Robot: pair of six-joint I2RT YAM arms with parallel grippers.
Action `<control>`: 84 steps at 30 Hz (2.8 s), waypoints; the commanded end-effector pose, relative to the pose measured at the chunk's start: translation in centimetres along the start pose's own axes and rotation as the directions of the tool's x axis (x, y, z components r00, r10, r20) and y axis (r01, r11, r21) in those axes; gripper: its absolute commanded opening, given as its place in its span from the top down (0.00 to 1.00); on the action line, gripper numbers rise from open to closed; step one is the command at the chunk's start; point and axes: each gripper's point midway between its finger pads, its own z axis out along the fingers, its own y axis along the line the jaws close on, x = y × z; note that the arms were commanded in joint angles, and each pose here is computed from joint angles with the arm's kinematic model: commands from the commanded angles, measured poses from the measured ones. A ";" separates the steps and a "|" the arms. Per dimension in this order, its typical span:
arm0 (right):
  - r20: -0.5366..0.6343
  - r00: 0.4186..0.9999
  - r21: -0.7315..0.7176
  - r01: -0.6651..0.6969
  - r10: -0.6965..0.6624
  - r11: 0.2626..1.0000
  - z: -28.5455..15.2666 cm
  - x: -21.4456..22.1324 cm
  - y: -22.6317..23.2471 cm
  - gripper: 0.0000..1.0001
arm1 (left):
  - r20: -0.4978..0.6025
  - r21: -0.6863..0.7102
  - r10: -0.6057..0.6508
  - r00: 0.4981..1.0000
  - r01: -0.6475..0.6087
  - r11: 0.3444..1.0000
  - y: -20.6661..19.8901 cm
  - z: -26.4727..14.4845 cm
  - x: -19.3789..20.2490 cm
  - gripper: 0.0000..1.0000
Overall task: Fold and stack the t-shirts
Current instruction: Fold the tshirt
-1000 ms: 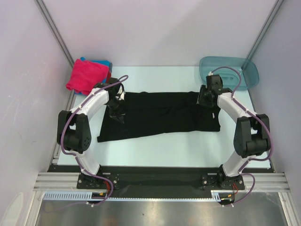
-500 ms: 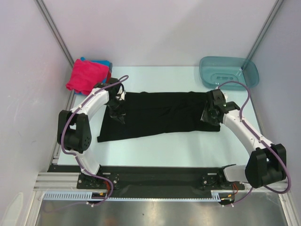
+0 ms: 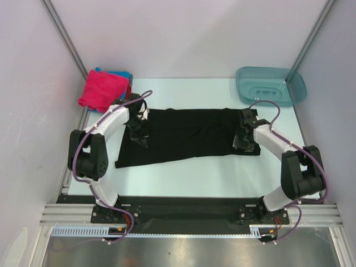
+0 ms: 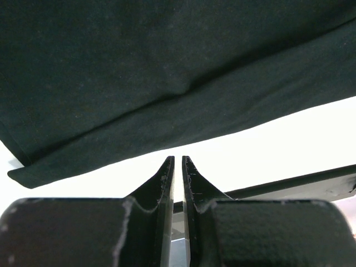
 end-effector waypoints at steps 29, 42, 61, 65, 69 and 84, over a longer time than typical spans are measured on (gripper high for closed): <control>0.055 0.998 0.034 0.027 -0.029 0.999 -0.8 -1.3 1.0 1.00 | 0.006 0.027 0.028 1.000 -0.028 0.999 -0.1 0.1 0.1 0.87; -0.074 0.997 0.148 -0.002 0.014 0.989 -5.7 7.0 -3.0 0.96 | -0.016 0.058 0.039 0.999 -0.038 0.998 -0.5 0.8 0.5 0.87; 0.010 0.980 0.144 -0.200 0.201 0.969 -11.5 2.9 -0.9 0.24 | 0.014 0.136 0.030 0.999 -0.031 0.990 -2.7 -0.3 -2.8 0.85; 0.014 0.971 0.155 -0.238 0.239 0.959 -7.6 -2.3 -1.7 0.21 | 0.025 0.193 -0.013 1.000 0.008 0.981 -3.2 -0.1 -4.9 0.89; -0.070 0.967 0.168 -0.231 0.246 0.958 -3.4 -5.3 -1.2 0.20 | 0.059 0.230 -0.066 0.996 0.051 0.972 -2.6 -0.6 -6.5 0.89; -0.132 0.972 0.132 -0.180 0.197 0.975 5.5 -7.5 1.4 0.20 | 0.143 0.192 -0.096 0.985 0.068 0.979 -0.8 -2.2 -8.6 0.83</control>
